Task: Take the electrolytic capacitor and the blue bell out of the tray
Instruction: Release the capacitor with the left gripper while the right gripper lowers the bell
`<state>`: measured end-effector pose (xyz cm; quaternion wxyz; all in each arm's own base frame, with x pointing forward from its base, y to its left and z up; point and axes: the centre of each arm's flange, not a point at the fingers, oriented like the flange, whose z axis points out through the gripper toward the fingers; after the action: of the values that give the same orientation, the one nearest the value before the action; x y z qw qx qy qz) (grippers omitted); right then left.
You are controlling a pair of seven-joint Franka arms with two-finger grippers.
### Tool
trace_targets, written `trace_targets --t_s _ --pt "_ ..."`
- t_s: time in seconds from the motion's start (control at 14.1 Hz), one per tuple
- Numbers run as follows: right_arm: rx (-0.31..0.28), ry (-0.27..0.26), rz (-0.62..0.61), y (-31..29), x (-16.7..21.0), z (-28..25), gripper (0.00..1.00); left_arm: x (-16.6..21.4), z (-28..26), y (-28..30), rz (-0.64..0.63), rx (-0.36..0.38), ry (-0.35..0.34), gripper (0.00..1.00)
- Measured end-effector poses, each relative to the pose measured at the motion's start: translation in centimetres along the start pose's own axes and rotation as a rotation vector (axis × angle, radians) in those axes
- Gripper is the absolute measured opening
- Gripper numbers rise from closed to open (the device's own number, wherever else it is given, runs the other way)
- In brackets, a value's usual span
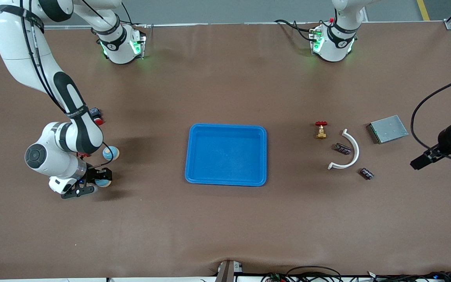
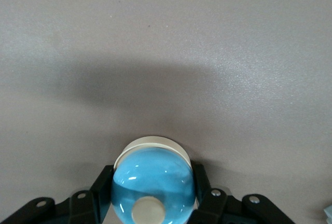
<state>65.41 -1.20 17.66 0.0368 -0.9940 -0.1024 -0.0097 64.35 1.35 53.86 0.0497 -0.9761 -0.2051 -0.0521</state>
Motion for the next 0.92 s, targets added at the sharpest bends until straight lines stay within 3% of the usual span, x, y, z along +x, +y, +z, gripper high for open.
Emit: trace_targets --t_s 0.07,0.28,0.5,0.92 --pt "0.001 0.000 0.001 0.0 0.0 0.1 0.70 -0.6 -1.7 0.0 0.048 -0.013 0.000 1.00" --pt "0.001 0.008 0.000 -0.1 0.1 0.3 0.99 -2.7 -6.7 -0.3 0.102 -0.041 -0.001 1.00" --pt "0.001 0.012 -0.003 -0.2 0.4 0.0 1.00 -4.6 -9.8 0.1 0.141 -0.059 0.004 1.00" --pt "0.037 -0.064 -0.011 -0.5 1.6 -7.0 1.00 -6.3 -13.2 -4.3 0.248 -0.068 -0.034 1.00"
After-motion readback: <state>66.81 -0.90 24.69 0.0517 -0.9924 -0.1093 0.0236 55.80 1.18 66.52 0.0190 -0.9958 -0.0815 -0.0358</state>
